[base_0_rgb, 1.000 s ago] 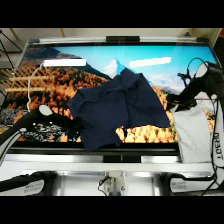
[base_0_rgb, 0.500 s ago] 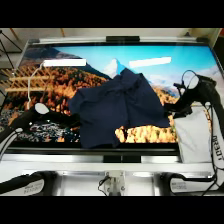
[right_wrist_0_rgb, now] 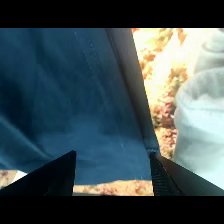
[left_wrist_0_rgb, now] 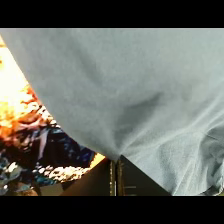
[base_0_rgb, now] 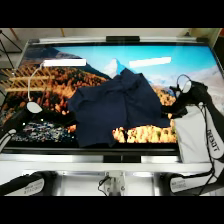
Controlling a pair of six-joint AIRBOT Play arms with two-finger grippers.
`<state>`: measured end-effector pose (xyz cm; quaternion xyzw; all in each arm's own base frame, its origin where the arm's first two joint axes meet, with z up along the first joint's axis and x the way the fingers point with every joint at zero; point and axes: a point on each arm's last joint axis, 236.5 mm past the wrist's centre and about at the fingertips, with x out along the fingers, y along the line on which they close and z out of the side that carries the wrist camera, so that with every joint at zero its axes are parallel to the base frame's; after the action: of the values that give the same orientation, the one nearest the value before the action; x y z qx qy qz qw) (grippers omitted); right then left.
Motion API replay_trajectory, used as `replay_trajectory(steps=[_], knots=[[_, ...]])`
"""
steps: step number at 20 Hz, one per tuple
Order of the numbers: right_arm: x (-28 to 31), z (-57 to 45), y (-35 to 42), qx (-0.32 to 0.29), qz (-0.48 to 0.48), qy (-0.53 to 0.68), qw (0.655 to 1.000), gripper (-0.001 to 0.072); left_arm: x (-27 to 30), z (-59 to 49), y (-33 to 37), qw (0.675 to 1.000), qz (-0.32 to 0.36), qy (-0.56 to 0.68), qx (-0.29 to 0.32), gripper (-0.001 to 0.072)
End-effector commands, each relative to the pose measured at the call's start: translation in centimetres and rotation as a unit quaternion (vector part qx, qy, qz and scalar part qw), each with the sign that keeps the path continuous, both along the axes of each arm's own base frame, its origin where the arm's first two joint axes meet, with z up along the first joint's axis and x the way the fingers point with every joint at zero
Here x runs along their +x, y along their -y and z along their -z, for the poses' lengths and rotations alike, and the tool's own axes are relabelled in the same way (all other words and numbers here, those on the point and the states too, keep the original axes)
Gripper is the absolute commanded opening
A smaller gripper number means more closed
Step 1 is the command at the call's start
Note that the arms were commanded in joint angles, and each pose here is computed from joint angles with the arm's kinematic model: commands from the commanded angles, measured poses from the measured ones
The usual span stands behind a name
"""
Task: Fold the shirts.
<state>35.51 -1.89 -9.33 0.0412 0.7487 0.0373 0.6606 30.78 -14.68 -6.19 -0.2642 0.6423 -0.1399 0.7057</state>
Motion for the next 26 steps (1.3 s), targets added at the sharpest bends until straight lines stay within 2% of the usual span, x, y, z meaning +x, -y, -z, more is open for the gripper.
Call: replay_trajectory(steps=[1,9,11,13,15,16,17,18,21,23,25,26], knots=[[1.0,0.5,0.2,-0.005,0.0,0.019,1.0,0.0589,-0.1,0.0,-0.1,1.0,0.001,-0.001,0.001,0.003],[0.2,2.0,-1.3,0.028,0.011,-0.013,0.999,0.0588,0.0,-0.1,-0.1,1.0,0.001,0.0,0.001,0.003],[0.1,1.9,-1.8,0.039,0.014,-0.017,0.999,0.0397,0.0,-0.1,-0.1,1.0,0.001,0.0,0.001,0.003],[0.3,1.7,-3.0,0.064,0.017,-0.013,0.998,0.0369,0.0,-0.1,-0.1,1.0,0.001,0.0,0.001,0.003],[0.5,1.4,-4.2,0.092,0.018,-0.008,0.996,0.0226,0.0,-0.1,-0.1,1.0,0.001,0.0,0.001,0.003],[0.3,1.2,-4.6,0.1,0.021,-0.014,0.995,0.0119,0.0,-0.1,-0.1,1.0,0.0,0.001,0.001,0.003],[-0.2,0.9,-4.8,0.105,0.019,-0.026,0.994,0.0117,0.3,-0.3,-0.2,1.0,0.002,0.006,0.002,0.003],[-0.9,0.3,-4.9,0.107,0.012,-0.04,0.993,0.0071,0.7,-1.0,-0.3,1.0,0.011,0.017,0.003,0.0029],[0.7,-5.2,-4.9,0.111,-0.026,0.012,0.993,0.007,5.0,-8.5,-1.4,0.994,0.011,0.11,-0.003,0.0028],[5.0,-13.5,-5.2,0.116,-0.022,0.154,0.981,0.007,8.5,-19.2,-2.3,0.968,0.01,0.251,0.004,0.0028],[7.9,-26.9,-4.2,0.084,-0.032,0.338,0.937,0.007,9.1,-34.7,-3.2,0.895,0.012,0.445,0.025,0.0028],[7.9,-34.1,-3.9,0.062,-0.041,0.431,0.899,0.007,7.5,-43.2,-3.7,0.841,-0.006,0.54,0.033,0.0028]])
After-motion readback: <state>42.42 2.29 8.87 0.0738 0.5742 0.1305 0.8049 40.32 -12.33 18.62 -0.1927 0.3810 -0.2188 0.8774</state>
